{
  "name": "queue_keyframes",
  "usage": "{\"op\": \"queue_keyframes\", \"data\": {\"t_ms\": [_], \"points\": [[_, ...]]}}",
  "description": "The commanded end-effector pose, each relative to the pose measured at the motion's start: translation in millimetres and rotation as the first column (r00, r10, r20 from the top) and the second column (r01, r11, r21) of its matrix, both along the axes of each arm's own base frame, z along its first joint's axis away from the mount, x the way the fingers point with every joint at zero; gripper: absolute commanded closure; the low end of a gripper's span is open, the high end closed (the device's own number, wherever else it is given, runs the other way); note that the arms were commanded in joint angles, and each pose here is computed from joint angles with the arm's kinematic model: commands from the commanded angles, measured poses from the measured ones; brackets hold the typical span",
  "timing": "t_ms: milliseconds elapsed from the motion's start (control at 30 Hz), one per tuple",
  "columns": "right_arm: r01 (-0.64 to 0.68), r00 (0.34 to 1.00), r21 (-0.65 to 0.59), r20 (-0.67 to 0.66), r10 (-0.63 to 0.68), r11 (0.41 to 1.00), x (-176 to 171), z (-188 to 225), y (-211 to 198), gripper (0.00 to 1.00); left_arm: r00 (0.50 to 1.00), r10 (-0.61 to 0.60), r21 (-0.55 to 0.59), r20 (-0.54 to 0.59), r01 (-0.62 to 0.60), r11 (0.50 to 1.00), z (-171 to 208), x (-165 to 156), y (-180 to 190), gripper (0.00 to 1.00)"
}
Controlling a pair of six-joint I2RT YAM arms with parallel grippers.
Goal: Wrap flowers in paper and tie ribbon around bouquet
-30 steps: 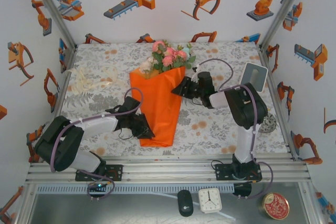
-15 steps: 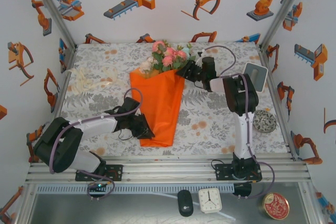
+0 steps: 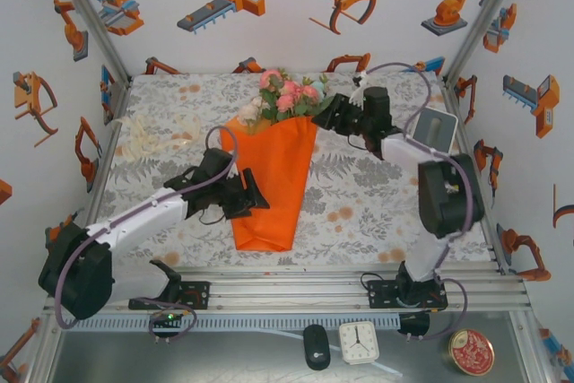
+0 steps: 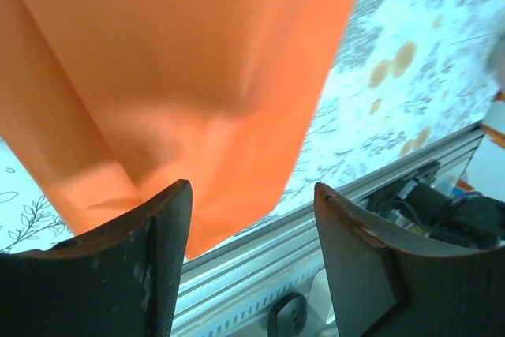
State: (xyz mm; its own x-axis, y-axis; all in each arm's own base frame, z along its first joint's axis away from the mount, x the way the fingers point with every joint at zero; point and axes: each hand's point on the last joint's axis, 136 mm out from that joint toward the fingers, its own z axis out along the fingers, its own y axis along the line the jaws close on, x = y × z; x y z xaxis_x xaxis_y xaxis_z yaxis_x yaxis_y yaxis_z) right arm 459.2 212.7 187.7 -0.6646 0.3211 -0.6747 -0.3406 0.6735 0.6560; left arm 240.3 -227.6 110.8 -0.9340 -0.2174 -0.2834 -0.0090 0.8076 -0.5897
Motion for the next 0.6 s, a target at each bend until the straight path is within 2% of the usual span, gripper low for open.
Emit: {"op": "queue_keyframes", "data": {"t_ms": [0, 167, 300, 400, 467, 567], "points": [[-0.006, 0.999, -0.096, -0.039, 0.002, 0.995, -56, -16, 0, 0.47, 0.998, 0.044, 0.117, 0.054, -0.050, 0.992, 13, 9, 31, 0.36], [-0.040, 0.995, -0.177, -0.093, 0.023, 0.983, -126, -26, 14, 0.47, 0.983, 0.167, 0.107, 0.075, -0.174, 0.979, 25, 36, 62, 0.33], [-0.092, 0.988, -0.260, -0.143, 0.056, 0.961, -178, -48, 40, 0.47, 0.976, 0.190, 0.132, 0.102, -0.203, 0.970, 24, 54, 75, 0.31], [-0.141, 0.982, -0.311, -0.161, 0.094, 0.940, -208, -66, 65, 0.47, 0.978, 0.193, 0.200, 0.082, -0.206, 0.958, 12, 63, 85, 0.31], [-0.197, 0.975, -0.377, -0.175, 0.139, 0.905, -228, -83, 84, 0.47, 0.976, 0.203, 0.240, 0.076, -0.216, 0.946, 2, 66, 93, 0.31], [-0.244, 0.963, -0.428, -0.213, 0.166, 0.870, -243, -103, 101, 0.47, 0.972, 0.223, 0.273, 0.080, -0.236, 0.933, -9, 70, 104, 0.31]]}}
